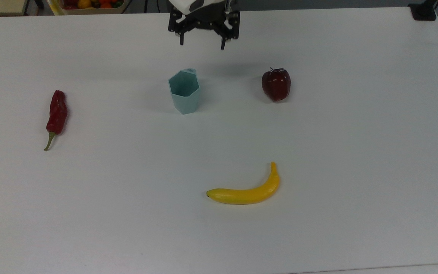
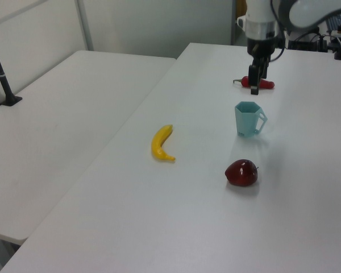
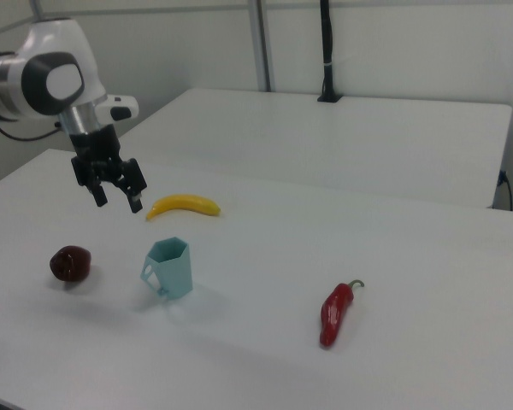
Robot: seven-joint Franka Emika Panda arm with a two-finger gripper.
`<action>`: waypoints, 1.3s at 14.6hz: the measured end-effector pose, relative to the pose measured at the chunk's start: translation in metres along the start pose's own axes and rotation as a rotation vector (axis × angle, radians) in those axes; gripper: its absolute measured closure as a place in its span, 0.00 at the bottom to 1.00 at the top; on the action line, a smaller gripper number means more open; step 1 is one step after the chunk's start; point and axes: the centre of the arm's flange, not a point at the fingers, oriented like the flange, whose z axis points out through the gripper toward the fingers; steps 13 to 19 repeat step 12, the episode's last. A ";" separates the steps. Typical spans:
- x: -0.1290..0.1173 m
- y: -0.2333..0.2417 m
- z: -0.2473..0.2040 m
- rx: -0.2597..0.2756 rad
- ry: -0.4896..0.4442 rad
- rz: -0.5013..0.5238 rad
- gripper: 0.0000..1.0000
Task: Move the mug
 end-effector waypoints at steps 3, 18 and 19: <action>0.001 0.043 -0.060 0.076 -0.017 -0.042 0.00; 0.001 0.095 -0.104 0.077 0.043 0.006 0.00; 0.001 0.095 -0.104 0.077 0.043 0.006 0.00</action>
